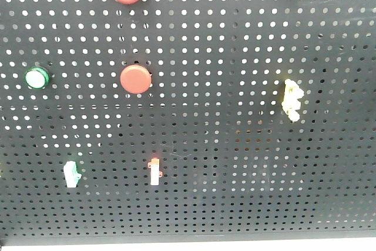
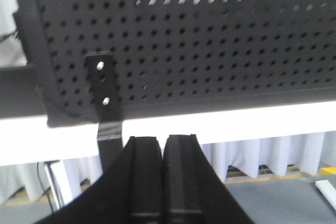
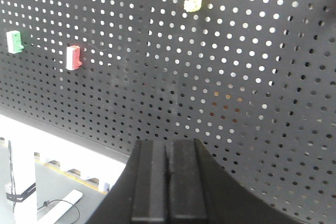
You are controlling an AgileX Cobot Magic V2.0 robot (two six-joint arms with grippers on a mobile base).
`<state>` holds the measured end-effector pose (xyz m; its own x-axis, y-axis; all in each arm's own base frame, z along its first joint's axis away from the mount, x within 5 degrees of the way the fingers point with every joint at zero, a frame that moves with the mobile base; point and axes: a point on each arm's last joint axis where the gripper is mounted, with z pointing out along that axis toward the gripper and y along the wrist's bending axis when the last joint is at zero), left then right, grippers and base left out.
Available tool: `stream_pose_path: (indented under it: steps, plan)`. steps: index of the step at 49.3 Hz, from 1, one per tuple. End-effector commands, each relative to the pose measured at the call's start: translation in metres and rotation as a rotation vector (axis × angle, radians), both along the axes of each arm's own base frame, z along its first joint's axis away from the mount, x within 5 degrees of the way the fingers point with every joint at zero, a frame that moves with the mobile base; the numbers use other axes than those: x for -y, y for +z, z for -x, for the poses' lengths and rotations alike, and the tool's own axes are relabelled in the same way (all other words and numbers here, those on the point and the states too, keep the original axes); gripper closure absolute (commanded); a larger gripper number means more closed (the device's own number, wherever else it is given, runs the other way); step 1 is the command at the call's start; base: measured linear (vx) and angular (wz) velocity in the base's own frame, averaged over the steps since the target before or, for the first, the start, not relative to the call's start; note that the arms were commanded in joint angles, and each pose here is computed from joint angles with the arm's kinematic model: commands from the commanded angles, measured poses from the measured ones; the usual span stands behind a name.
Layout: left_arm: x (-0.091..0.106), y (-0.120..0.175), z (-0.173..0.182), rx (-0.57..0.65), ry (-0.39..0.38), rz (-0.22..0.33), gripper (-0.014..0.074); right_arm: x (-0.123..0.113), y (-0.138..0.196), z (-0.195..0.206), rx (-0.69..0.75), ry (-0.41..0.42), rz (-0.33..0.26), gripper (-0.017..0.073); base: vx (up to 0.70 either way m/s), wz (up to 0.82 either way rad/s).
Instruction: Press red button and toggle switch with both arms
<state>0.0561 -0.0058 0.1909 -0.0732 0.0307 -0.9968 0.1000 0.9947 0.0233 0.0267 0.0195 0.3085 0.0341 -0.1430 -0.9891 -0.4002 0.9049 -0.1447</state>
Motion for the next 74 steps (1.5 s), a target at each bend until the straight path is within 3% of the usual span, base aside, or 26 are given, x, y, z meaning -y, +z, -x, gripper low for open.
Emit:
stream_pose_path:
  steps: [1, 74]
  plan:
    - [0.001, -0.0024, -0.0002, 0.072, -0.019, 0.016, 0.0592, 0.0018, 0.0148, -0.0004, 0.079, -0.024, -0.039, 0.0562, 0.0, 0.0]
    - [0.0013, -0.0024, -0.0003, 0.07, -0.025, 0.017, 0.0592, 0.0016, 0.013, -0.0004, 0.062, -0.022, -0.03, 0.0562, 0.0, 0.0]
